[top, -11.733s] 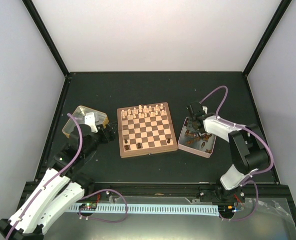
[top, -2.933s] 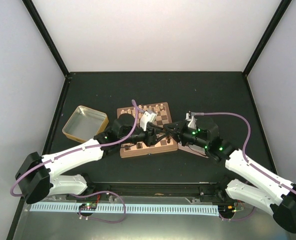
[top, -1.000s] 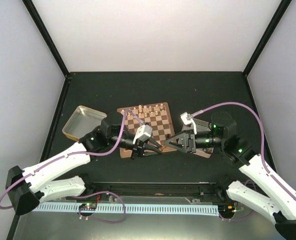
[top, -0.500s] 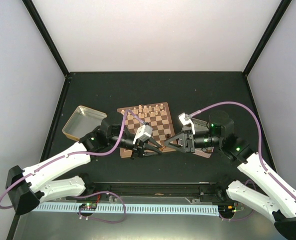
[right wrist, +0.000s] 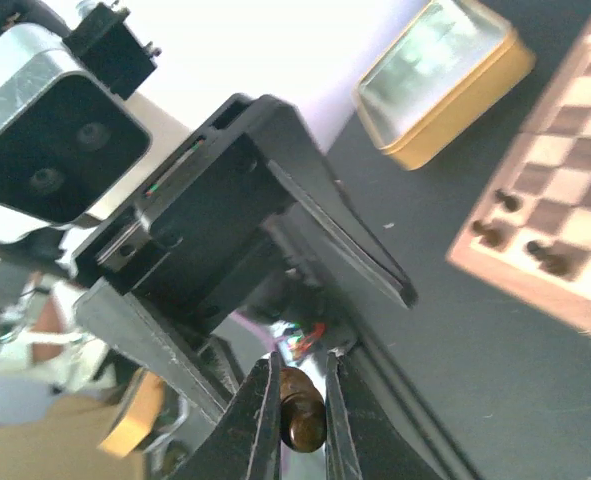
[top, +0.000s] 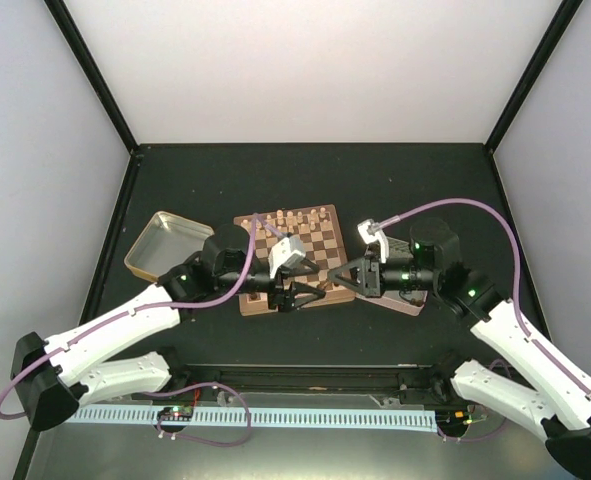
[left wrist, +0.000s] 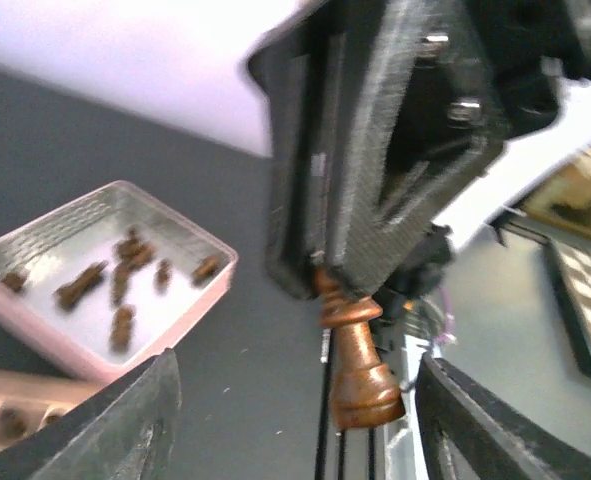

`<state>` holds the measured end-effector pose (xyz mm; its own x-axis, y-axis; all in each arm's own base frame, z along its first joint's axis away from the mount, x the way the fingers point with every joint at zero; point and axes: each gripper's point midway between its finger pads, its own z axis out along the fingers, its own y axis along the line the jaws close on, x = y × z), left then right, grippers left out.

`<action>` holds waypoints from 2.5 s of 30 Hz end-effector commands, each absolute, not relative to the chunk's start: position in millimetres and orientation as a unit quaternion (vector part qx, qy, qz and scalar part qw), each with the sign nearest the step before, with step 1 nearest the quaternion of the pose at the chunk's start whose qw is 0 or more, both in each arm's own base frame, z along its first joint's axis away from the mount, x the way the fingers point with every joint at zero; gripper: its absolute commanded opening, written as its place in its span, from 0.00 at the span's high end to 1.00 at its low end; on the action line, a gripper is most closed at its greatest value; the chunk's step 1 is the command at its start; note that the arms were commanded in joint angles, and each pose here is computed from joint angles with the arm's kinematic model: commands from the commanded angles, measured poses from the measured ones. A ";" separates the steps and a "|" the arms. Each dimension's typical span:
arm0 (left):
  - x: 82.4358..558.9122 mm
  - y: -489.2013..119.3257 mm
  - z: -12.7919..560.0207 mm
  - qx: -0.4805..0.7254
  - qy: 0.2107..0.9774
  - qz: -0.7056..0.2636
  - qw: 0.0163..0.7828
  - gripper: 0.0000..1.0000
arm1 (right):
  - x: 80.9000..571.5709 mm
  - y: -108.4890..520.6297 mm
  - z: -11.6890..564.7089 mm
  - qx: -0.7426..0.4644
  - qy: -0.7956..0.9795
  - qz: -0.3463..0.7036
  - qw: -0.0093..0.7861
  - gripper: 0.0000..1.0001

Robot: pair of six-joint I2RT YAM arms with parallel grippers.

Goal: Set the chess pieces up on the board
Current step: Place the chess piece on the chessboard.

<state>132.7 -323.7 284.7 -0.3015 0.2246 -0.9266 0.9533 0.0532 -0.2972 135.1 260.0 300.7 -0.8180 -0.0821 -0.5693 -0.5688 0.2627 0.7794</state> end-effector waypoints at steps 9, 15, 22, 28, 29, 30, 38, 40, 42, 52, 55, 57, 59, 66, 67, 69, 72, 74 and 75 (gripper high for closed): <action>239.5 -186.1 258.7 0.099 0.802 -0.234 0.541 0.17 | 245.7 248.7 219.8 -0.142 0.895 0.243 0.346 0.99; 235.4 -148.0 271.2 0.035 0.787 -0.209 0.579 0.15 | 260.5 273.1 178.2 -0.162 0.916 0.120 0.348 0.99; 233.4 -129.8 275.1 0.009 0.781 -0.191 0.594 0.11 | 255.6 302.9 121.8 -0.206 0.924 0.035 0.321 0.97; 233.9 -130.7 271.8 0.009 0.784 -0.190 0.591 0.11 | 252.3 311.7 88.2 -0.220 0.921 -0.001 0.321 0.96; 233.9 -131.0 271.5 0.010 0.784 -0.191 0.590 0.11 | 253.3 312.0 85.4 -0.219 0.921 -0.003 0.321 0.95; 234.0 -131.6 271.3 0.011 0.785 -0.191 0.590 0.11 | 253.4 312.4 82.3 -0.219 0.922 -0.005 0.320 0.93; 234.3 -132.0 274.5 0.011 0.783 -0.193 0.591 0.11 | 252.6 312.7 94.2 -0.195 0.927 0.010 0.319 0.67; 234.8 -133.2 276.0 0.013 0.783 -0.193 0.592 0.11 | 252.2 314.3 101.2 -0.184 0.932 0.029 0.311 0.64; 235.0 -134.6 277.1 0.015 0.783 -0.195 0.591 0.11 | 253.2 309.6 102.0 -0.166 0.941 0.038 0.291 0.62; 236.0 -138.7 273.4 0.022 0.788 -0.196 0.583 0.11 | 248.0 305.5 82.6 -0.145 0.963 0.053 0.221 0.60; 235.3 -138.9 272.9 0.023 0.789 -0.197 0.582 0.11 | 247.4 303.8 75.2 -0.143 0.966 0.042 0.212 0.61; 235.2 -138.5 272.5 0.023 0.789 -0.197 0.582 0.11 | 248.2 303.8 72.1 -0.143 0.966 0.040 0.212 0.62; 235.0 -139.3 271.8 0.025 0.790 -0.197 0.581 0.11 | 249.6 302.7 68.5 -0.142 0.967 0.034 0.209 0.64; 236.1 -140.7 270.7 0.027 0.791 -0.197 0.579 0.11 | 254.0 301.2 58.5 -0.145 0.968 0.014 0.206 0.71; 236.2 -141.1 270.2 0.028 0.791 -0.197 0.578 0.11 | 254.2 301.5 57.6 -0.146 0.968 0.013 0.205 0.72; 236.4 -141.6 269.8 0.029 0.792 -0.197 0.578 0.11 | 254.3 301.0 56.9 -0.147 0.968 0.011 0.204 0.75; 236.4 -142.5 268.1 0.031 0.793 -0.196 0.576 0.11 | 252.4 298.9 57.0 -0.148 0.968 0.009 0.201 0.80; 236.4 -142.2 267.9 0.030 0.793 -0.197 0.575 0.11 | 250.6 297.2 57.7 -0.148 0.969 0.009 0.199 0.82; 236.3 -142.1 267.6 0.030 0.793 -0.197 0.575 0.11 | 249.1 296.7 57.9 -0.150 0.969 0.011 0.197 0.84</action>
<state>235.9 -142.7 259.4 -0.3437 -0.1641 -0.9246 0.2724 0.9249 -0.2654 246.2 296.8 50.6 -0.8799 -0.2922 -0.3746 -0.3007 0.9530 -0.0371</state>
